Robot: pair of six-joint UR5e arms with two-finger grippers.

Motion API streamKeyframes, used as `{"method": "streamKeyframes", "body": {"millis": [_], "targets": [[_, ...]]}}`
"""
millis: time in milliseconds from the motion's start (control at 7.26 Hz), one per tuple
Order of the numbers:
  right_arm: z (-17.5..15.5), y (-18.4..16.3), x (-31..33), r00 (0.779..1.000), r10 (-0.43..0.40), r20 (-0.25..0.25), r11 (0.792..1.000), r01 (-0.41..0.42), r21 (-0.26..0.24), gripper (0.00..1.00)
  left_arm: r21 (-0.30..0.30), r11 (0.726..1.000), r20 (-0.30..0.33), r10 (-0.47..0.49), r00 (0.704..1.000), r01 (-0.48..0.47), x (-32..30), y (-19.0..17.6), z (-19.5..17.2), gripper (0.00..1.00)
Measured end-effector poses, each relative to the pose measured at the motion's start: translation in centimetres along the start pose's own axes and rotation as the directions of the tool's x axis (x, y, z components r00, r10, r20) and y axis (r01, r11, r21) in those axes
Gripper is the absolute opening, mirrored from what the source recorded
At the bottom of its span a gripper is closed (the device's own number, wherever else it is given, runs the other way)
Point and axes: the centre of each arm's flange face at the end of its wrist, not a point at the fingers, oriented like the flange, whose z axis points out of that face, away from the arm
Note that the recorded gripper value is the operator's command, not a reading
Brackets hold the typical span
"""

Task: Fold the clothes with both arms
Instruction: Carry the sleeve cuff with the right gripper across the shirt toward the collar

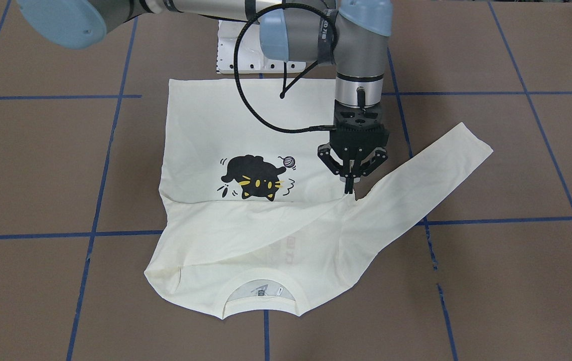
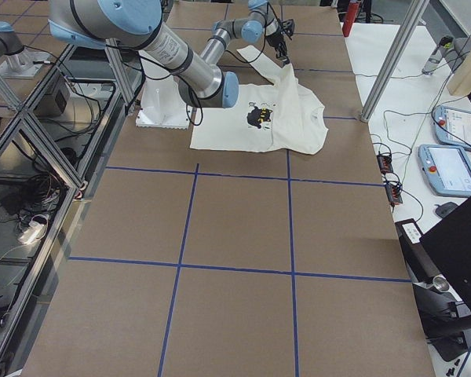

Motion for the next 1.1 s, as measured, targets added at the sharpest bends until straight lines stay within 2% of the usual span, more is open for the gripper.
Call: {"method": "streamKeyframes", "body": {"millis": [276, 689, 827, 965, 1102], "targets": [[0.9, 0.8, -1.0, 0.999, 0.032, 0.004, 0.999, -0.032, 0.001, 0.99, 0.0, 1.0, 0.001, -0.001, 1.0, 0.001, 0.0, 0.1, -0.1, 0.99], [1.3, -0.1, -1.5, 0.997, 0.071, -0.01, 0.997, -0.071, -0.014, 1.0, 0.0, 1.0, 0.002, -0.005, 1.0, 0.005, -0.1, 0.2, -0.1, 0.99], [1.1, -2.1, -1.0, 0.996, 0.089, -0.033, 0.995, -0.09, -0.048, 1.0, -0.001, 1.0, 0.002, -0.008, 1.0, 0.008, -0.1, 0.1, 0.0, 0.99], [0.8, -5.6, 0.2, 0.991, 0.113, -0.069, 0.988, -0.119, -0.094, 1.0, 0.002, 1.0, 0.002, -0.007, 1.0, 0.007, -0.1, -0.1, -0.1, 0.99], [0.2, -9.9, 2.5, 0.988, 0.133, -0.084, 0.979, -0.144, -0.147, 1.0, 0.023, 1.0, 0.005, 0.015, 1.0, -0.015, 0.4, -0.6, -0.5, 0.99]]}}
